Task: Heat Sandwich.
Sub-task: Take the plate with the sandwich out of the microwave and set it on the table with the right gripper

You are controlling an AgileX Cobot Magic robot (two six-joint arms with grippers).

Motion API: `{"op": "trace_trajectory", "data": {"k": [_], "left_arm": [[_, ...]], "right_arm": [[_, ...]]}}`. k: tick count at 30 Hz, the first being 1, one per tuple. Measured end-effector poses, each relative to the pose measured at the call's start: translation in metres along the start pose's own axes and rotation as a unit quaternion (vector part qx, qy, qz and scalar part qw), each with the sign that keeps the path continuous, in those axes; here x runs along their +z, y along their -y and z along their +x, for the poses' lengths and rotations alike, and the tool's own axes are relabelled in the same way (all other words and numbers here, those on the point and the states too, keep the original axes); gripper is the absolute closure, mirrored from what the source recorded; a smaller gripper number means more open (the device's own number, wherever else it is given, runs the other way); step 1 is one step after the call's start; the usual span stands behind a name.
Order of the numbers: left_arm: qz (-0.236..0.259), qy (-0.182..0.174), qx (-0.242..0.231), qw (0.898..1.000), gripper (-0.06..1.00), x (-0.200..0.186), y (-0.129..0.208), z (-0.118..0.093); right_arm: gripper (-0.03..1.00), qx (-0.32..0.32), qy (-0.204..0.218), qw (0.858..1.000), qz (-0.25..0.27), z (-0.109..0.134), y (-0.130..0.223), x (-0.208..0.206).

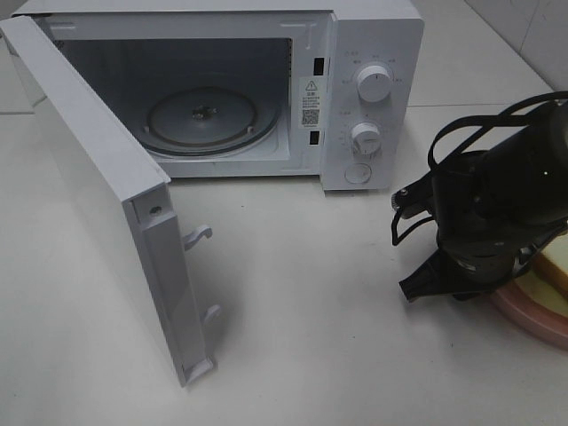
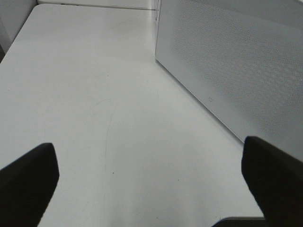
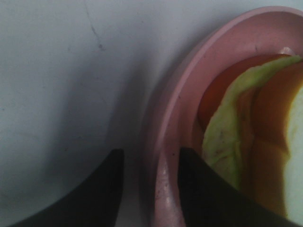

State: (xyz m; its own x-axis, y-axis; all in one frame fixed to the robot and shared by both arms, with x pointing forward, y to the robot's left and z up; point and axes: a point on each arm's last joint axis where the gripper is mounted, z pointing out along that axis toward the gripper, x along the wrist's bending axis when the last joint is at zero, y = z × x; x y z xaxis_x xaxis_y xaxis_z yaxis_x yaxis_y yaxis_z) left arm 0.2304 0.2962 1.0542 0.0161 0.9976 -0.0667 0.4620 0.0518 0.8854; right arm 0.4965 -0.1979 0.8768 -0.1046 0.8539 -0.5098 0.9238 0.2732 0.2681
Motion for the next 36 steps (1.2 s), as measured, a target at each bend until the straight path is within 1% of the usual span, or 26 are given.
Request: {"op": "trace_trajectory", "data": {"k": [2, 3, 5, 14, 17, 19, 20, 22, 23, 24, 25, 27, 29, 32, 33, 34, 36], "left_arm": [[0.000, 0.000, 0.000, 1.000, -0.03, 0.000, 0.000, 0.000], [0.000, 0.000, 0.000, 1.000, -0.03, 0.000, 0.000, 0.000], [0.000, 0.000, 0.000, 1.000, -0.03, 0.000, 0.000, 0.000], [0.000, 0.000, 0.000, 1.000, -0.03, 0.000, 0.000, 0.000], [0.000, 0.000, 0.000, 1.000, -0.03, 0.000, 0.000, 0.000], [0.000, 0.000, 0.000, 1.000, -0.03, 0.000, 0.000, 0.000], [0.000, 0.000, 0.000, 1.000, -0.03, 0.000, 0.000, 0.000], [0.000, 0.000, 0.000, 1.000, -0.03, 0.000, 0.000, 0.000], [0.000, 0.000, 0.000, 1.000, -0.03, 0.000, 0.000, 0.000], [0.000, 0.000, 0.000, 1.000, -0.03, 0.000, 0.000, 0.000], [0.000, 0.000, 0.000, 1.000, -0.03, 0.000, 0.000, 0.000], [0.000, 0.000, 0.000, 1.000, -0.03, 0.000, 0.000, 0.000], [0.000, 0.000, 0.000, 1.000, -0.03, 0.000, 0.000, 0.000], [0.000, 0.000, 0.000, 1.000, -0.03, 0.000, 0.000, 0.000], [0.000, 0.000, 0.000, 1.000, -0.03, 0.000, 0.000, 0.000], [0.000, 0.000, 0.000, 1.000, -0.03, 0.000, 0.000, 0.000], [0.000, 0.000, 0.000, 1.000, -0.03, 0.000, 0.000, 0.000]], "right_arm": [[0.54, -0.003, -0.009, 1.000, -0.001, -0.002, -0.003, -0.006], [0.53, -0.007, -0.013, 1.000, -0.002, -0.003, -0.004, -0.009], [0.52, -0.010, -0.015, 1.000, -0.003, -0.004, -0.004, -0.011], [0.51, -0.026, -0.053, 0.998, -0.026, -0.021, -0.007, -0.043], [0.46, -0.041, -0.078, 0.996, -0.034, -0.028, -0.005, -0.059], [0.44, -0.045, -0.084, 0.995, -0.035, -0.029, -0.004, -0.062], [0.39, -0.058, -0.099, 0.993, -0.038, -0.032, -0.003, -0.070], [0.33, -0.073, -0.113, 0.990, -0.043, -0.034, -0.001, -0.077], [0.33, -0.073, -0.113, 0.990, -0.043, -0.034, -0.001, -0.077], [0.29, -0.077, -0.120, 0.989, -0.045, -0.036, -0.001, -0.080], [0.23, -0.086, -0.133, 0.986, -0.050, -0.039, 0.002, -0.087], [0.20, -0.089, -0.144, 0.984, -0.055, -0.043, 0.004, -0.095], [0.19, -0.090, -0.150, 0.983, -0.058, -0.046, 0.005, -0.099], [0.18, -0.089, -0.175, 0.978, -0.077, -0.054, 0.010, -0.115], [0.18, -0.089, -0.175, 0.978, -0.077, -0.054, 0.010, -0.115], [0.18, -0.083, -0.189, 0.974, -0.087, -0.059, 0.013, -0.124], [0.18, -0.079, -0.203, 0.971, -0.096, -0.063, 0.017, -0.133]]}}
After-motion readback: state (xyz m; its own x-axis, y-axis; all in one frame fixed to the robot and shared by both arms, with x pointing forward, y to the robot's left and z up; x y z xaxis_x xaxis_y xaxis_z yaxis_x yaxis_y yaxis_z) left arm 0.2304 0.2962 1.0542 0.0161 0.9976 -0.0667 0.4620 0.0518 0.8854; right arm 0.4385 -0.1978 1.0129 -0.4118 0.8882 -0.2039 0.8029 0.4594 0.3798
